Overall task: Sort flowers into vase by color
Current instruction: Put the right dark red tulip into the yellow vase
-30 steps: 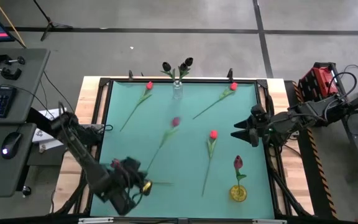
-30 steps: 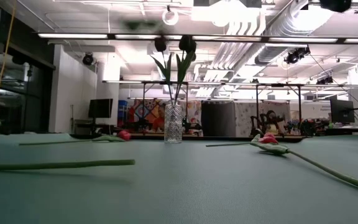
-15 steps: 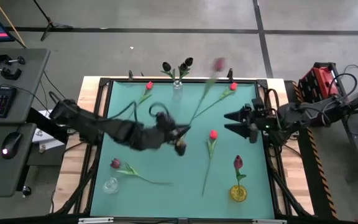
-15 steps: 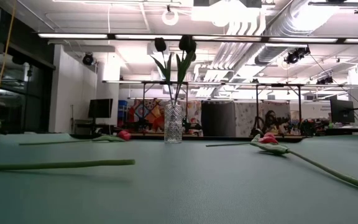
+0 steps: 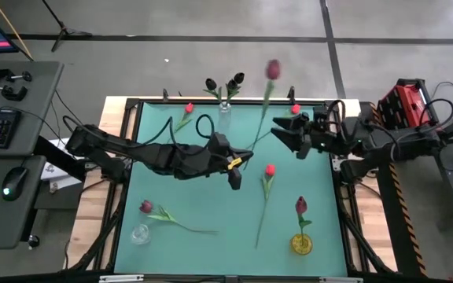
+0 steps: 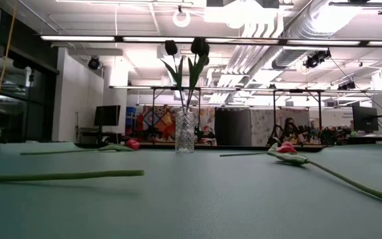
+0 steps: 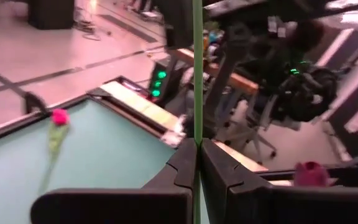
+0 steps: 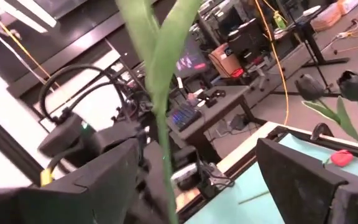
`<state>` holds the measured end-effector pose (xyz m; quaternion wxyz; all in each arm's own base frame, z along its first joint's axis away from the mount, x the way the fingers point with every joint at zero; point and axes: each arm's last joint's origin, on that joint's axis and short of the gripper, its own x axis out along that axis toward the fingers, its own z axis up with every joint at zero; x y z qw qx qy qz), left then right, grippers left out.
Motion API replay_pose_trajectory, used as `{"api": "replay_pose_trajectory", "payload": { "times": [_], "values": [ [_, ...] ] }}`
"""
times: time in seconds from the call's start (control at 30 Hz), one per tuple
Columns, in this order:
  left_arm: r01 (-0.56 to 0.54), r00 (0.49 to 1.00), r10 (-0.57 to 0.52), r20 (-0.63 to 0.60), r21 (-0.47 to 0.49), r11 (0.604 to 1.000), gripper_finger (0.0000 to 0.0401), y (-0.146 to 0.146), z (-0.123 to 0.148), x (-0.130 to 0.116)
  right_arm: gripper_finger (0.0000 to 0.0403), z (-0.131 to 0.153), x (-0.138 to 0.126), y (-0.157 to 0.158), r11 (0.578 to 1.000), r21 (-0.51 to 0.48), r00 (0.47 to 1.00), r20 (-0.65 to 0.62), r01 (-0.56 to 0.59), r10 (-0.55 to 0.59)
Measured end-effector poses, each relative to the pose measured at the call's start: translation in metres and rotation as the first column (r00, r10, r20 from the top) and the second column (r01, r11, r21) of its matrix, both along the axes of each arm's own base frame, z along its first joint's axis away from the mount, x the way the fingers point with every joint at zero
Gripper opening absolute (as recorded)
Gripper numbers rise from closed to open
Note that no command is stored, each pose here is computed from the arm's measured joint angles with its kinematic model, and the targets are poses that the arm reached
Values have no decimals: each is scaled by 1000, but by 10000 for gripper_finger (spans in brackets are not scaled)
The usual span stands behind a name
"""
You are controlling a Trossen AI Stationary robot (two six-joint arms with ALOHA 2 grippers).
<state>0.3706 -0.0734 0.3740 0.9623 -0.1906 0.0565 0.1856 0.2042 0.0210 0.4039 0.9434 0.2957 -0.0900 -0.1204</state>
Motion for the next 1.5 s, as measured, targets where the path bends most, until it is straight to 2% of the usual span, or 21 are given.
{"api": "replay_pose_trajectory", "payload": {
  "times": [0.13, 0.3, 0.43, 0.6, 0.9, 1.03, 1.13, 1.23, 1.4, 1.5],
  "values": [
    [45, 999, -44, 6, -23, 999, 0, -3, -8, 9, 311, 1, 9, -4, 999, 4, 998, 46, -43, 43],
    [38, 999, -39, -10, -44, 998, 0, -5, -19, 17, 310, 1, 14, -4, 997, 2, 996, 56, -71, 71],
    [34, 999, -34, -3, -44, 998, 0, -5, -18, 16, 289, 3, 10, -4, 998, 2, 995, 68, -71, 70],
    [38, 999, -38, 0, -37, 999, 0, -7, -16, 14, 220, 4, 8, -5, 998, 4, 995, 77, -63, 63],
    [38, 999, -39, -4, -31, 999, 0, -7, -16, 14, 23, 4, 8, -5, 998, -22, 996, 68, -54, 56],
    [41, 999, -41, -6, -29, 999, 7, -6, -16, 15, 12, 5, 8, -4, 997, -41, 995, 66, -70, 73],
    [59, 998, -60, -21, -31, 998, 30, -3, -13, 11, 4, 7, 3, -4, 995, -57, 993, 74, -84, 88],
    [62, 996, -64, -62, -22, 998, 68, 3, -8, 2, 4, 13, -10, -6, 994, -70, 992, 95, -81, 88],
    [48, 983, -46, -180, 7, 999, 149, 8, -1, -21, 2, 21, -45, -10, 992, -100, 993, 83, -76, 84],
    [46, 967, -40, -253, 19, 999, 192, 10, 3, -38, 1, 19, -67, -12, 991, -100, 995, 34, -90, 94]
  ]
}}
